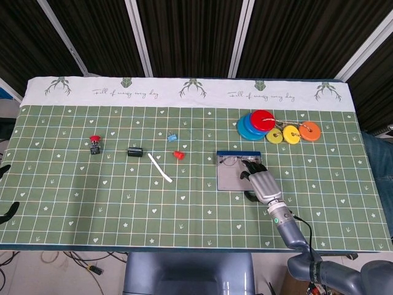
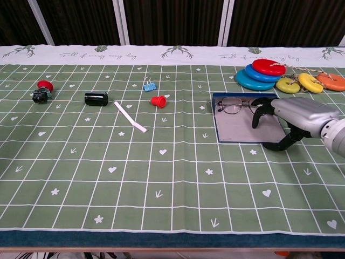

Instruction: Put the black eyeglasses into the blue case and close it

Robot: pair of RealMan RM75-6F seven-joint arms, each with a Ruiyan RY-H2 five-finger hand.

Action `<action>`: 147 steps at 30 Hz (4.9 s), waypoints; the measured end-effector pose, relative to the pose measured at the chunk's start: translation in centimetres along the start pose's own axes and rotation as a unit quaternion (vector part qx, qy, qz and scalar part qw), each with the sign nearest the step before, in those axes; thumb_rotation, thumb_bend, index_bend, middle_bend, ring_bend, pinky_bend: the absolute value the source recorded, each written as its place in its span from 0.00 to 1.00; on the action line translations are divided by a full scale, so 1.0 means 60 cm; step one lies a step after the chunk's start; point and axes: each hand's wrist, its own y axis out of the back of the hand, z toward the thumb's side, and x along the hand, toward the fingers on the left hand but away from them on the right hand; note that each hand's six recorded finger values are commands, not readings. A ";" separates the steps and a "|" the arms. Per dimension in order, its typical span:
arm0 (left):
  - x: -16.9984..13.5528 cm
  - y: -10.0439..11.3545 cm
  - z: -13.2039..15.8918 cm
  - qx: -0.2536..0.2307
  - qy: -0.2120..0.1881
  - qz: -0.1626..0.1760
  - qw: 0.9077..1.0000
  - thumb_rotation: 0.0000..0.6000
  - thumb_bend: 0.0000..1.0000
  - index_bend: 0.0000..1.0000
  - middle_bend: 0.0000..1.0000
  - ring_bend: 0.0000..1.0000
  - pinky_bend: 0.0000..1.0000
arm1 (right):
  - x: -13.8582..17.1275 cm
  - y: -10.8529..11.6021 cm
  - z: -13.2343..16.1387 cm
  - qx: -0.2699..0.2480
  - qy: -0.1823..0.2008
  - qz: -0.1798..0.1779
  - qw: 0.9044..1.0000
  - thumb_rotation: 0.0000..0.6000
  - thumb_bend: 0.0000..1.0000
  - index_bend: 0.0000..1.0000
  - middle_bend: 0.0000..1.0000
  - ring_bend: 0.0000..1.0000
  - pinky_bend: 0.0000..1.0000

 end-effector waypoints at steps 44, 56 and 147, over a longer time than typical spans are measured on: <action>0.000 -0.002 0.001 0.002 -0.001 -0.001 1.000 1.00 0.27 0.11 0.00 0.00 0.00 | -0.071 0.075 0.017 -0.019 0.005 -0.059 0.998 1.00 0.49 0.44 0.10 0.13 0.18; 0.000 -0.002 0.001 0.003 -0.001 -0.001 1.000 1.00 0.27 0.11 0.00 0.00 0.00 | -0.074 0.056 0.026 -0.018 0.008 -0.038 0.999 1.00 0.48 0.48 0.10 0.13 0.18; -0.003 -0.001 0.003 0.002 -0.004 -0.002 1.000 1.00 0.27 0.12 0.00 0.00 0.00 | -0.126 0.116 0.100 -0.124 -0.029 0.107 0.986 1.00 0.58 0.60 0.10 0.13 0.18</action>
